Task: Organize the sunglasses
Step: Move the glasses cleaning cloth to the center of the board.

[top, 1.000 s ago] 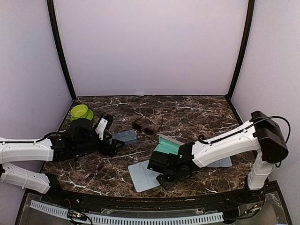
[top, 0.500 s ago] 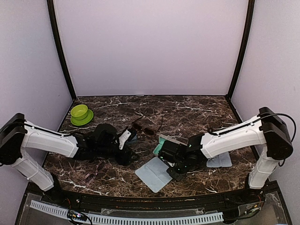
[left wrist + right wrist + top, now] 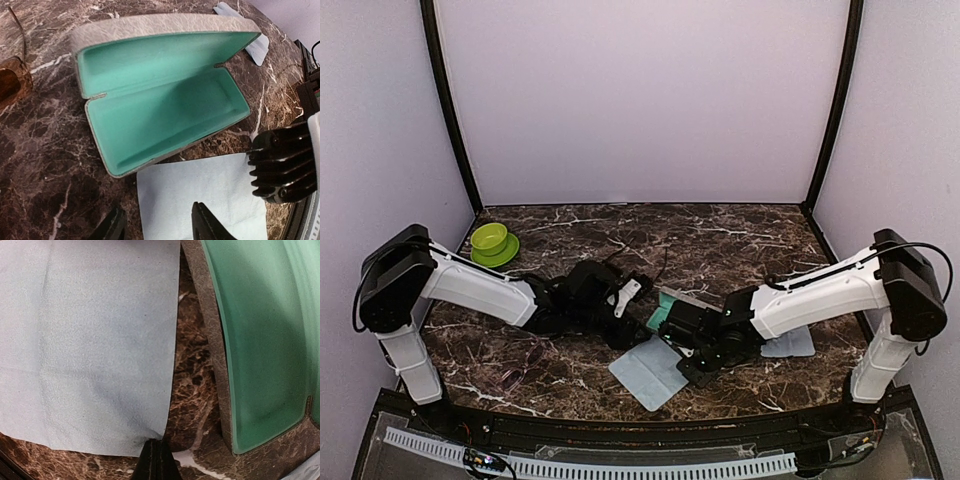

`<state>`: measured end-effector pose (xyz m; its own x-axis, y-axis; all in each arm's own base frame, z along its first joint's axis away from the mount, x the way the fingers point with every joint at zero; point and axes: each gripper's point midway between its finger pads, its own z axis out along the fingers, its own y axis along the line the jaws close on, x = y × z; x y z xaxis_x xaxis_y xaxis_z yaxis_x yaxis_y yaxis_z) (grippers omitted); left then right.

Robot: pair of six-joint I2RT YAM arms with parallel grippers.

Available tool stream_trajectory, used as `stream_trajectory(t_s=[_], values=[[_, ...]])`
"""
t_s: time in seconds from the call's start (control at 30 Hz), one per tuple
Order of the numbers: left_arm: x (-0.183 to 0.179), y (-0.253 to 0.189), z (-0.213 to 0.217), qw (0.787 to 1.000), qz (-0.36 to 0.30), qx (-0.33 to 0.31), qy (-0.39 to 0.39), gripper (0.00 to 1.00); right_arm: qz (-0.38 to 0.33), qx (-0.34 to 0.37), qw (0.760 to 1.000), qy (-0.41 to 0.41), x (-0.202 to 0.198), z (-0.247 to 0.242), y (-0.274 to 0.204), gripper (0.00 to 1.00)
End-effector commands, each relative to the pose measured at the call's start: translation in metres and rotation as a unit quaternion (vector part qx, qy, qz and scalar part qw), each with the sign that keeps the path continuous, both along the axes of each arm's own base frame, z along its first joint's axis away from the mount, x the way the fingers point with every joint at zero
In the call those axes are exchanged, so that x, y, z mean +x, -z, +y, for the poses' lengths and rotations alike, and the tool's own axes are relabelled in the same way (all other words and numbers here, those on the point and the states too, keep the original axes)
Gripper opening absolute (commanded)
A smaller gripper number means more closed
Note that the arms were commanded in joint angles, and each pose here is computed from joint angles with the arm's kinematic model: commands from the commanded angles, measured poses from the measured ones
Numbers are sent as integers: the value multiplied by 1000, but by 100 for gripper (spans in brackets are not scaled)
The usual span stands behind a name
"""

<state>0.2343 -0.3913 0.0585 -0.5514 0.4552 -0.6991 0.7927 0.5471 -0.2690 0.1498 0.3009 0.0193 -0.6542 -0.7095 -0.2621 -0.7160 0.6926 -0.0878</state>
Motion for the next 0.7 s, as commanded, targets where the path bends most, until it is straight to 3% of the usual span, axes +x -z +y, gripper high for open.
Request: stream_trajectory(t_s=[0.0, 0.67], values=[[-7, 6, -9, 1000, 21, 18, 4, 46, -5, 28, 1000, 5, 3, 6, -9, 0], [2, 24, -18, 998, 39, 46, -25, 39, -7, 60, 998, 29, 1, 2, -9, 0]])
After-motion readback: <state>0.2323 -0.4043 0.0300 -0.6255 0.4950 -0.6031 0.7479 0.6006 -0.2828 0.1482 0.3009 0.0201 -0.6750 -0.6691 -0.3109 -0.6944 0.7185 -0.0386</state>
